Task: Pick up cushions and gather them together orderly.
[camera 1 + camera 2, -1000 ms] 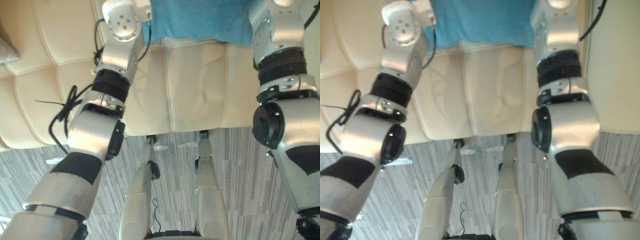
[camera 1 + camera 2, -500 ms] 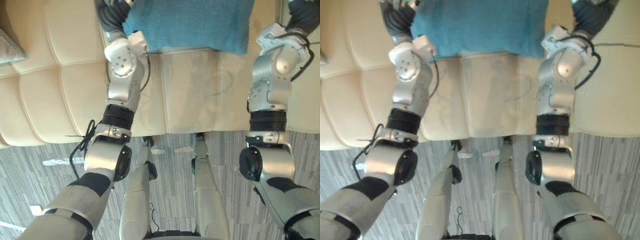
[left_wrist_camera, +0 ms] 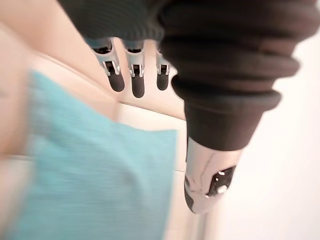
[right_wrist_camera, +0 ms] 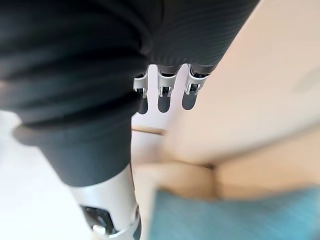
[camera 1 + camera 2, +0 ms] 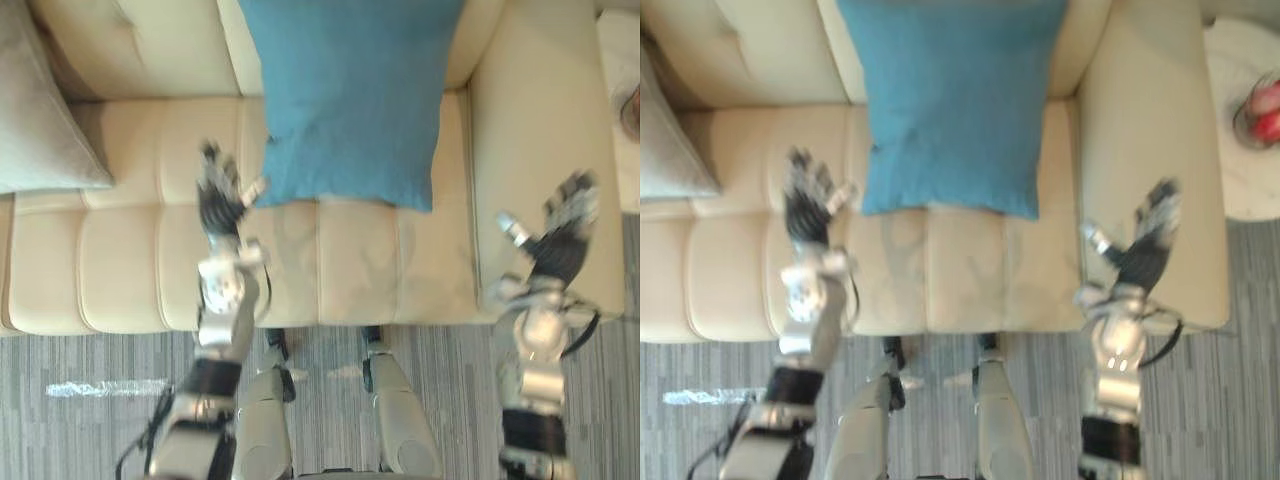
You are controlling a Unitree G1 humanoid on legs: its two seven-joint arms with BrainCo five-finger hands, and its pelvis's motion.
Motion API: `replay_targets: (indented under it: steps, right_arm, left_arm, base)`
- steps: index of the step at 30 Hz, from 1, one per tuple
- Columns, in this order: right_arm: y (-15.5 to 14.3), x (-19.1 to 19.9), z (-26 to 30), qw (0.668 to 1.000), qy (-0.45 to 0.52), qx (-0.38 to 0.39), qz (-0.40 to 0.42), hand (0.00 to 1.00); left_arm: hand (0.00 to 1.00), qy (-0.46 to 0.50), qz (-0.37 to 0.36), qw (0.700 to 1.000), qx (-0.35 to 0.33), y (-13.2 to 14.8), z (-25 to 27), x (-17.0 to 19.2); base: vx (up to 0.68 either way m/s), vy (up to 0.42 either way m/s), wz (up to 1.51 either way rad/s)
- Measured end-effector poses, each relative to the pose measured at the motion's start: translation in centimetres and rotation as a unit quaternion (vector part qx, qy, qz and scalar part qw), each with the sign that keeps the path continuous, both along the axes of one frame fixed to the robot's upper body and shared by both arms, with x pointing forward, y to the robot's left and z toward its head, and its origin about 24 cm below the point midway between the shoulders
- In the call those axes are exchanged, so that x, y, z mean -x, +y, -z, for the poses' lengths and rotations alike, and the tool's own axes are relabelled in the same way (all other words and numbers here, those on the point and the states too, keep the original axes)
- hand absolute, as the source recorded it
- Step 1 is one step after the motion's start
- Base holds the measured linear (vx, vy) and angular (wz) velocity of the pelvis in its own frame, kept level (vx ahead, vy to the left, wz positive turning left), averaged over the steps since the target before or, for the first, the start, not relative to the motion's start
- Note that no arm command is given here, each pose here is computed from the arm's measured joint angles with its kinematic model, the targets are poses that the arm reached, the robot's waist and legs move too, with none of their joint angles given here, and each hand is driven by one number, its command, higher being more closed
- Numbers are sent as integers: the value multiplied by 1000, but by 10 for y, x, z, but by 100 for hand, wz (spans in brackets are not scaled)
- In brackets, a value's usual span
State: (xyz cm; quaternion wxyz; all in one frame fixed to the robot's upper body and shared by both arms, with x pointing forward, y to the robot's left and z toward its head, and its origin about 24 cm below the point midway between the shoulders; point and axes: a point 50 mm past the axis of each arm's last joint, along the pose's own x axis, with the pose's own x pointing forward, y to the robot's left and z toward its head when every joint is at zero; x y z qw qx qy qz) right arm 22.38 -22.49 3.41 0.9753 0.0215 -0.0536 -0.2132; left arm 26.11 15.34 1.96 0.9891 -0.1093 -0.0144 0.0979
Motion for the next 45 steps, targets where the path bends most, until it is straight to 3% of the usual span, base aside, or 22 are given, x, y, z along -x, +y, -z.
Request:
replay_targets:
  steps: [6,13,20,26,30,35,37,42,45]
  right_arm:
    - [16,48,102,971,223,-87,-5,0]
    - [18,102,163,911,375,-167,29,0]
    - [18,118,176,887,411,-202,50,0]
    - [23,98,172,896,394,-200,37,0]
    - [33,81,167,902,387,-189,9,0]
    - [42,77,169,898,399,-188,-9,0]
    - [31,60,161,910,383,-160,-8,0]
    - [36,31,141,933,327,-145,-24,0]
    - [26,42,146,929,344,-137,-9,0]
  left_arm:
    - [0,222,13,974,-30,7,94,54]
    - [0,378,8,925,-47,19,146,101]
    - [0,411,13,910,-59,28,155,111]
    - [0,403,17,912,-72,30,151,102]
    - [0,365,19,928,-75,28,138,75]
    - [0,365,1,927,-88,44,136,78]
    - [0,367,4,928,-60,29,139,79]
    - [0,353,26,933,-66,18,134,67]
    - [0,359,56,929,-72,6,136,70]
  base:
    - [103,-5,-7]
    - [75,5,-9]
    - [76,16,-5]
    - [9,7,-25]
    - [-106,-20,-4]
    - [-91,-151,31]
    - [-171,48,-7]
    - [-221,-166,-8]
    - [-345,-190,33]
